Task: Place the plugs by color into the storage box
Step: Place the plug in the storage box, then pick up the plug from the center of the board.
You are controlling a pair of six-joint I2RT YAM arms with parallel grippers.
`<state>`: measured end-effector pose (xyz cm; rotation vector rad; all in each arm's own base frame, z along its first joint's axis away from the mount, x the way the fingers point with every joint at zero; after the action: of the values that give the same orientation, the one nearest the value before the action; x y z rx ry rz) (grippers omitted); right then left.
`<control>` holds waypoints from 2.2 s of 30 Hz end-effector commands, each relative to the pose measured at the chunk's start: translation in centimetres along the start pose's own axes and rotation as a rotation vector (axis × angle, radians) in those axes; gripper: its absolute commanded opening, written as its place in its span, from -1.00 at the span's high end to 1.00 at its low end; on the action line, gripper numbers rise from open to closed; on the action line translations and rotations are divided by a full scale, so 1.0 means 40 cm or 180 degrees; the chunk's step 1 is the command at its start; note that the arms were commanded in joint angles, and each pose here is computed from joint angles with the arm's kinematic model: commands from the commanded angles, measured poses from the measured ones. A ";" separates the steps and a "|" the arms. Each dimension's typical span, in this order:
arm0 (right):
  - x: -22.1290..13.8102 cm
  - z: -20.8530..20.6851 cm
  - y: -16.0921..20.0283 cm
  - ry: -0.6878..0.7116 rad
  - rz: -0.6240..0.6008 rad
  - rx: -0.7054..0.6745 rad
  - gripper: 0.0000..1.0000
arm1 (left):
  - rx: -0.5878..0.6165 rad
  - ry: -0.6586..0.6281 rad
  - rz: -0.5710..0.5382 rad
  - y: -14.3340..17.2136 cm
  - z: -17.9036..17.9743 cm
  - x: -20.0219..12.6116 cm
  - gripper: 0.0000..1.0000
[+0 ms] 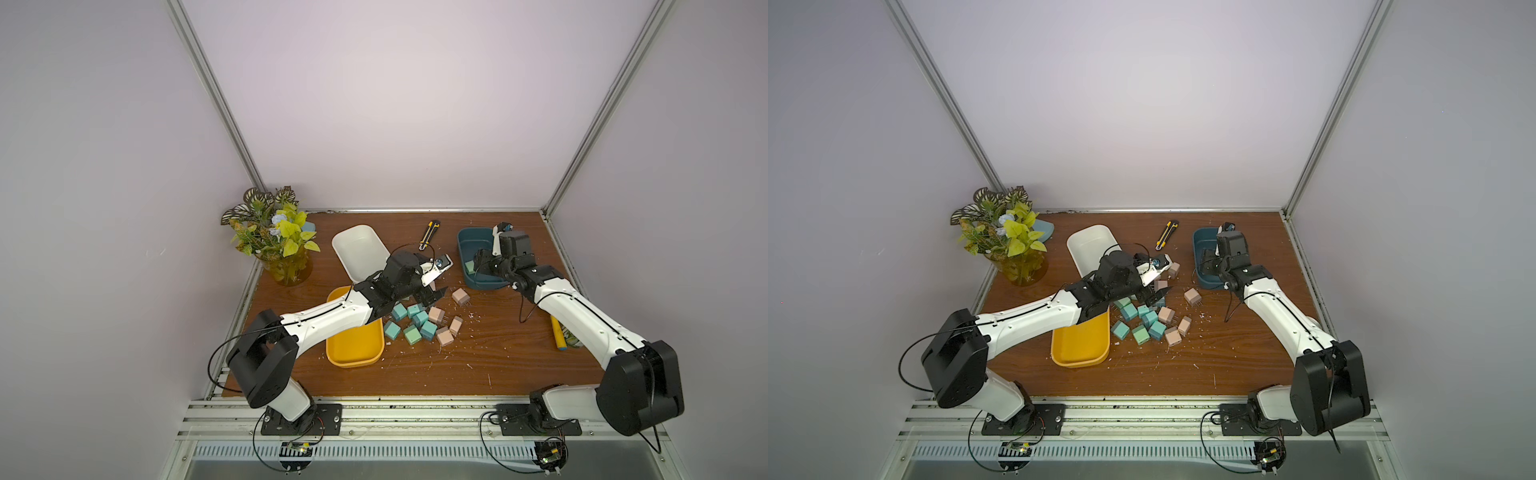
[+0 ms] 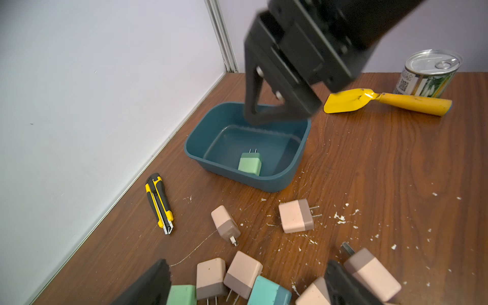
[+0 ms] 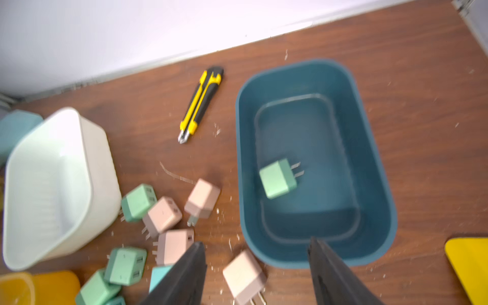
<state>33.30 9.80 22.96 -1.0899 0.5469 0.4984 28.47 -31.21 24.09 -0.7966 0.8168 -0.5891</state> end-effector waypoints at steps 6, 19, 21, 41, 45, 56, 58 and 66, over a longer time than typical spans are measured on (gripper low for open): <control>-0.039 0.017 0.031 -0.0334 -0.0126 0.0209 -0.31 | -0.0229 0.0202 -0.0004 -0.027 -0.011 0.007 -0.84; -0.057 0.032 0.090 -0.0424 0.0098 0.0051 -0.16 | -0.0308 0.0400 -0.0045 -0.039 -0.033 -0.006 -0.81; -0.062 0.023 0.102 -0.0380 0.0133 0.0035 -0.14 | -0.0343 0.0419 -0.0033 -0.035 -0.038 -0.012 -0.80; -0.182 -0.068 0.228 -0.0545 0.0371 0.0328 0.10 | -0.1015 0.0826 0.0269 0.103 -0.162 -0.098 -0.44; -0.194 -0.079 0.255 -0.0563 0.0553 0.0314 0.10 | -0.1046 0.0859 0.0397 0.132 -0.180 -0.101 -0.42; -0.208 -0.134 0.301 -0.0334 0.0616 0.0395 0.06 | -0.1067 0.0968 0.0516 0.105 -0.264 -0.030 -0.34; -0.208 -0.139 0.306 -0.0329 0.0594 0.0392 0.06 | -0.1150 0.0975 0.0550 0.100 -0.268 0.000 -0.32; -0.218 -0.152 0.300 -0.0262 0.0467 0.0425 0.03 | -0.1414 0.0904 0.0679 0.103 -0.282 0.094 -0.33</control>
<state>18.11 8.09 17.42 -0.8983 0.5909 0.6610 21.64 -34.76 14.14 -0.9802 1.3149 -0.3464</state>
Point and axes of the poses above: each gripper's point midway between its finger pads, its own x axis out along the fingers, its own z axis along the line the jaws close on, y = z × x, the point moved 7 cm from there along -x, back along the fingers, and after that the axes turned 11 degrees about x, right-handed, at the moved point
